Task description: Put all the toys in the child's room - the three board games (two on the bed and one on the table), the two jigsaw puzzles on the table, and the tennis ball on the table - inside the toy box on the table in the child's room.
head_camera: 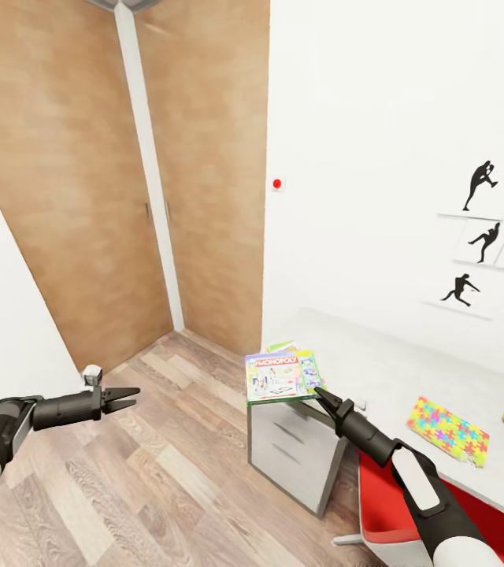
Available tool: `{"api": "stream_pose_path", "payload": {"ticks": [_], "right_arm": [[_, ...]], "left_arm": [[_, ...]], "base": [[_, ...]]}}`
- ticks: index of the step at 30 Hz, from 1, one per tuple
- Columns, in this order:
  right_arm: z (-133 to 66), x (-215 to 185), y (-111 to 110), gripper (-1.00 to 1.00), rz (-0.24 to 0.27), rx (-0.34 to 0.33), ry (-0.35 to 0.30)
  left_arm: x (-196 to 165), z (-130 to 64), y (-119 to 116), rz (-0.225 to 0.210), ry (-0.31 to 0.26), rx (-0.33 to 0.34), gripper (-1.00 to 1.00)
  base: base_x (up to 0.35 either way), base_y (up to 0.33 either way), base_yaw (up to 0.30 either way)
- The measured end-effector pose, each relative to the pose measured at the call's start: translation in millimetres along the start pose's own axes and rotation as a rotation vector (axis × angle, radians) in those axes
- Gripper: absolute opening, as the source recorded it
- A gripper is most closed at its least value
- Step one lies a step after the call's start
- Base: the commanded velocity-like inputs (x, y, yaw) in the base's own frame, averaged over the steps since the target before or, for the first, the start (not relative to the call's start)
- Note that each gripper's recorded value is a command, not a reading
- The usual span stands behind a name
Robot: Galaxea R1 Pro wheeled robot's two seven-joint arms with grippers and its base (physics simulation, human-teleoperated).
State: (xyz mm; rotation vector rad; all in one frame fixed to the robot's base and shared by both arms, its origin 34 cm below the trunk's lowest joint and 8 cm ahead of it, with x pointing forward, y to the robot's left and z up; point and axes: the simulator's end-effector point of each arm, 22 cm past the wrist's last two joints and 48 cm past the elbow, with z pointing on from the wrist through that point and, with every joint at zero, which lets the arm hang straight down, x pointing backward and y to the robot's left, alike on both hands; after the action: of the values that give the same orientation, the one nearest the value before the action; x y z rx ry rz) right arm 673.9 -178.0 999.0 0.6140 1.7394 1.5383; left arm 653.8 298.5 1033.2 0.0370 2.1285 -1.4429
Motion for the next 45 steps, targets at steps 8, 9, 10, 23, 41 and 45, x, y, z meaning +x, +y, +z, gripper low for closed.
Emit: {"api": "stream_pose_path", "payload": {"ticks": [8, 9, 10, 23, 41, 45], "right_arm": [[0.2, 0, 1, -1.0, 0.0, -0.002, 0.002], [0.3, 0, 1, -1.0, -0.001, -0.002, 0.001], [0.3, -1, 2, -1.0, -0.002, -0.001, 0.001], [3.3, 0, 9, -1.0, 0.018, -0.008, 0.034], [49.8, -119, 117, -1.0, -0.098, 0.092, 0.055], [46.1, -129, 123, -1.0, -0.05, 0.055, 0.015]], "left_arm": [[-1, -2.5, 1, 0.002, -0.001, -0.004, 1.0], [-1, -2.9, 1, 0.002, -0.001, -0.004, 1.0], [-1, -3.1, 1, 0.002, -0.001, -0.005, 1.0], [-3, -7.6, 1, 0.002, -0.009, -0.005, 1.0], [-5, -11.0, 2, 0.002, -0.013, -0.009, 1.0], [-5, -11.2, 2, 0.002, -0.014, -0.009, 1.0]], "base": [[0.0, 0.0, -0.066], [0.0, 0.0, -0.002], [0.0, 0.0, -0.001], [0.0, 0.0, 0.0], [0.0, 0.0, 0.0], [0.0, 0.0, 0.0]]}}
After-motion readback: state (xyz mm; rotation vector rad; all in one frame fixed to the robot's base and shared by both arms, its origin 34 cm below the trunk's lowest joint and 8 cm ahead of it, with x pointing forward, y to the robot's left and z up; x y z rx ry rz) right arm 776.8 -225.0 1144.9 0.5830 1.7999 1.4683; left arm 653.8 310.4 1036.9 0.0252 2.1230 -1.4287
